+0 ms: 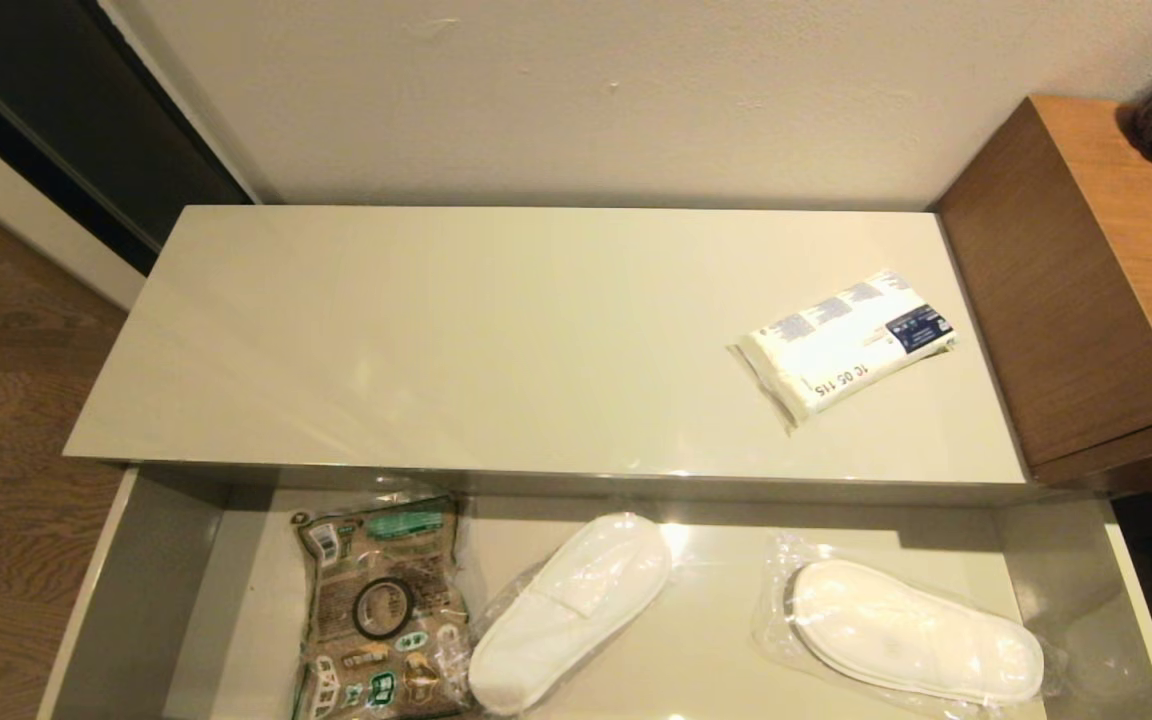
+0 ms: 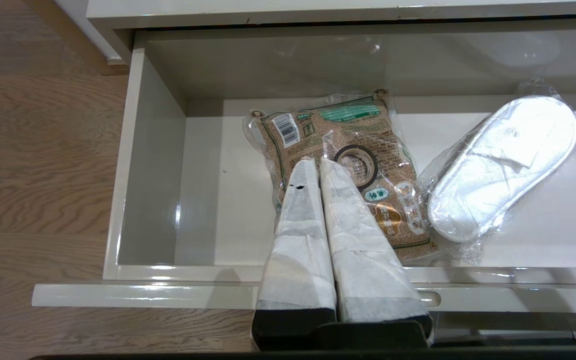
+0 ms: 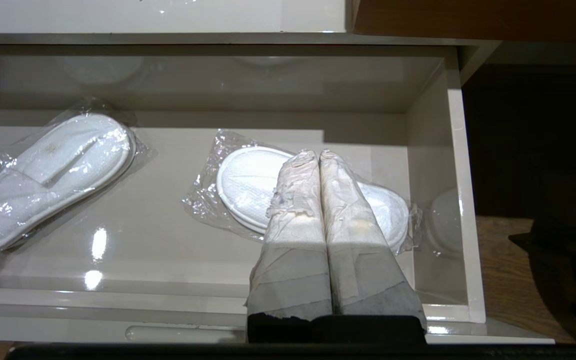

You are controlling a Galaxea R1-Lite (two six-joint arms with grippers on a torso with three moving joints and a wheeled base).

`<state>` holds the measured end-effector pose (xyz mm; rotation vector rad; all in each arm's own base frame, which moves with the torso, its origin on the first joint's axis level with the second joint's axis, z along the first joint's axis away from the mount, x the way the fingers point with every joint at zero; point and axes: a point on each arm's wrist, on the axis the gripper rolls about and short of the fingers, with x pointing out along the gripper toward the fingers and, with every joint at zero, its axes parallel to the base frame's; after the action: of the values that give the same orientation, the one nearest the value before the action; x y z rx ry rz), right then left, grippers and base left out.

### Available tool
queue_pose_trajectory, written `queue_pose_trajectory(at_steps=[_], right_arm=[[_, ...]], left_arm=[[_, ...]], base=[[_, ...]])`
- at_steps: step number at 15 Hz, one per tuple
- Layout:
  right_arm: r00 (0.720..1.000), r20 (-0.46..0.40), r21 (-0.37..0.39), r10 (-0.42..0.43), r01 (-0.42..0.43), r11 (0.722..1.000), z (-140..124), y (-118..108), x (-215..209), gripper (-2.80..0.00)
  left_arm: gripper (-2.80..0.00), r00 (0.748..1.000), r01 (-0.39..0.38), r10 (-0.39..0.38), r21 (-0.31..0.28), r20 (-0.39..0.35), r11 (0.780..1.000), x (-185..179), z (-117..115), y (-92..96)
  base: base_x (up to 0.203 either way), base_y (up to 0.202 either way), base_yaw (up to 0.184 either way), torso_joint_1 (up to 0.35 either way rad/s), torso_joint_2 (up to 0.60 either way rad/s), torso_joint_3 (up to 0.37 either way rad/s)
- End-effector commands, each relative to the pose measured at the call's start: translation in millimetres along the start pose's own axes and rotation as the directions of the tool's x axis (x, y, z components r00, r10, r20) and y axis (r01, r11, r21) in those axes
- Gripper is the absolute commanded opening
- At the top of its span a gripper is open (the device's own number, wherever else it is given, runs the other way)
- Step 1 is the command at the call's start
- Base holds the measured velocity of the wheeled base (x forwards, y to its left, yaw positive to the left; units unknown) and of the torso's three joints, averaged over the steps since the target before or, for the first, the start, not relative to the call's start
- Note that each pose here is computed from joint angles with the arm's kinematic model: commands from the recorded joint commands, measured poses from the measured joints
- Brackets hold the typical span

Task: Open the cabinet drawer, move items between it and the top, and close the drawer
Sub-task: Pick up the tissue on the table

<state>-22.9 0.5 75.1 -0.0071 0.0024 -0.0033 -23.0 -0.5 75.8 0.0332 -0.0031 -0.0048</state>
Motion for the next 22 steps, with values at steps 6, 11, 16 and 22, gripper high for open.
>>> queue_pose_trajectory(at_steps=[6, 11, 16, 22], right_arm=[[1.000, -0.002, -0.019, 0.002, -0.002, 1.000, 0, 0, 0, -2.80], [1.000, -0.002, -0.002, 0.000, 0.000, 1.000, 0, 0, 0, -2.80], [0.997, 0.071, -0.001, -0.015, 0.015, 1.000, 25, 0, -9, -2.80], [0.997, -0.064, 0.097, 0.051, -0.045, 0.994, 113, 1, -67, -2.80]], left_arm=[[-2.80, 1.000, 0.000, 0.000, 0.001, -0.003, 1.000, 0, 0, 0.0], [-2.80, 1.000, 0.000, 0.000, 0.001, -0.003, 1.000, 0, 0, 0.0], [-2.80, 1.000, 0.000, 0.000, 0.001, -0.001, 1.000, 0, 0, 0.0], [-2.80, 1.000, 0.000, 0.000, 0.001, -0.002, 1.000, 0, 0, 0.0]], base=[[0.000, 0.000, 0.000, 0.000, 0.00, 0.000], [0.000, 0.000, 0.000, 0.000, 0.00, 0.000], [0.000, 0.000, 0.000, 0.000, 0.00, 0.000], [0.000, 0.000, 0.000, 0.000, 0.00, 0.000]])
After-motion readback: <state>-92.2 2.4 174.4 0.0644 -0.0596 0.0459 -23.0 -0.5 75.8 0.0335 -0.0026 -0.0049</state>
